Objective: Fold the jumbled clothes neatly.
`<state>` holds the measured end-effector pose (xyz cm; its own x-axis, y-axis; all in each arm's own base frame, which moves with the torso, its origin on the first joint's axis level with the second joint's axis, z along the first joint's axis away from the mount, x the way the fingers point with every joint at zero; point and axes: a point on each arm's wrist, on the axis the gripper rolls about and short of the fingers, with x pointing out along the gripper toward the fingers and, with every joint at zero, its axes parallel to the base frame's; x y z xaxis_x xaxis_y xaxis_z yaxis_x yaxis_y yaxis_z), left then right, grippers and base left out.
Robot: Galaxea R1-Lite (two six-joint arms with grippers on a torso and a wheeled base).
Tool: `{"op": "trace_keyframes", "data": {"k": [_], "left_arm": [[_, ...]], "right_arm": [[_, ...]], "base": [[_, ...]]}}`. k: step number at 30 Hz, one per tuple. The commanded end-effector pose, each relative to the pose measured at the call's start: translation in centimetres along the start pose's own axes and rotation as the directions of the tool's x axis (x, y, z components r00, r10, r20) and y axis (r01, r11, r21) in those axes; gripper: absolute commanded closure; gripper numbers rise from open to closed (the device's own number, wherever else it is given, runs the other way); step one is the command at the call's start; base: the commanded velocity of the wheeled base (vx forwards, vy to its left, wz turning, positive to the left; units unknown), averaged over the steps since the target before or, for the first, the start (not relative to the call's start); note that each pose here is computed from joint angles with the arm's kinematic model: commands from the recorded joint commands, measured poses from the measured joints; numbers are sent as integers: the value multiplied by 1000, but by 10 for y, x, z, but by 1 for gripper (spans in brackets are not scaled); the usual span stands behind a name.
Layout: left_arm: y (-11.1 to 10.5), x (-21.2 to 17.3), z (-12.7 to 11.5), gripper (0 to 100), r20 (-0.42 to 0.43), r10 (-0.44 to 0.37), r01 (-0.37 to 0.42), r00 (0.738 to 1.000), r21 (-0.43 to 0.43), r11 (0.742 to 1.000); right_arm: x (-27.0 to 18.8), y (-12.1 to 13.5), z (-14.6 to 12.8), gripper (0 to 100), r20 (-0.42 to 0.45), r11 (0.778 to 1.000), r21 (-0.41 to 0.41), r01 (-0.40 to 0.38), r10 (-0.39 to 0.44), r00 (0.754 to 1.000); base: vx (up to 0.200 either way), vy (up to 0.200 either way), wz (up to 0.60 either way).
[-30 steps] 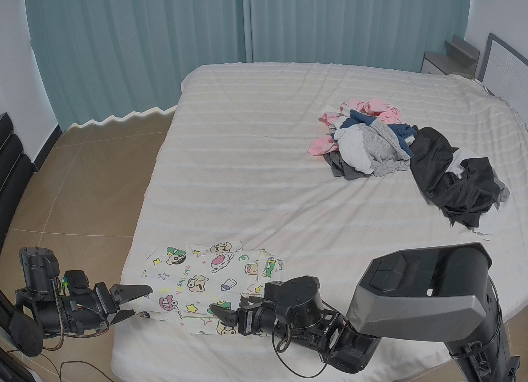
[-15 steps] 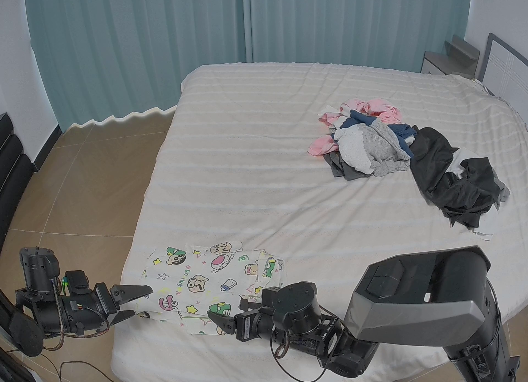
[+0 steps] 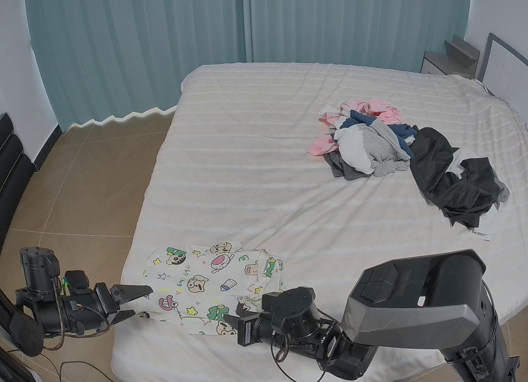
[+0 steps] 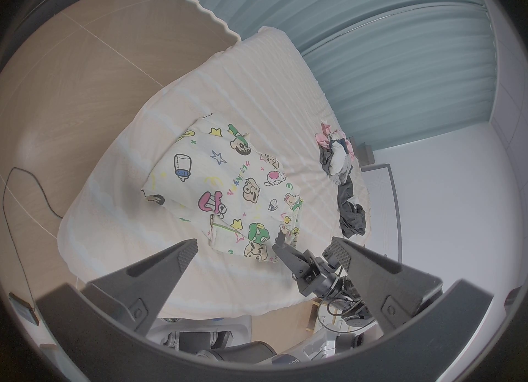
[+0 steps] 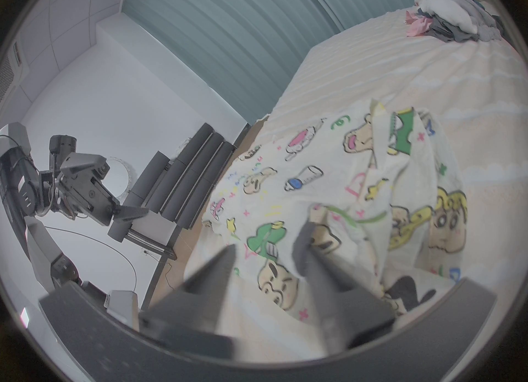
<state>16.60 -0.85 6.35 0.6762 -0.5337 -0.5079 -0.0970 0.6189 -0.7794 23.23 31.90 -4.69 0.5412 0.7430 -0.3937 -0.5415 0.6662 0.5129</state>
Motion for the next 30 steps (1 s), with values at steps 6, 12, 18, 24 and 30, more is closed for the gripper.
{"op": "trace_keyframes", "data": {"k": [6, 12, 18, 24, 30], "left_arm": [[0, 0, 0, 0, 0, 0, 0, 1000, 0, 1000], [0, 0, 0, 0, -1, 1, -1, 1000, -1, 1000], [0, 0, 0, 0, -1, 1, -1, 1000, -1, 1000], [0, 0, 0, 0, -1, 1, -1, 1000, -1, 1000], [0, 0, 0, 0, -1, 1, -1, 1000, -1, 1000]], "right_arm": [[-13, -3, -2, 100, -25, 1000, 2, 21, -21, 999], [-28, -2, 0, 100, -41, 1000, 1, 30, -30, 999], [-41, -6, 0, 100, -61, 999, 4, 53, -53, 997], [-44, -9, -3, 100, -76, 998, 5, 69, -68, 995], [-44, -13, 0, 100, -67, 997, 12, 78, -77, 995]], "base": [[0, 0, 0], [0, 0, 0], [0, 0, 0], [0, 0, 0], [0, 0, 0]]}}
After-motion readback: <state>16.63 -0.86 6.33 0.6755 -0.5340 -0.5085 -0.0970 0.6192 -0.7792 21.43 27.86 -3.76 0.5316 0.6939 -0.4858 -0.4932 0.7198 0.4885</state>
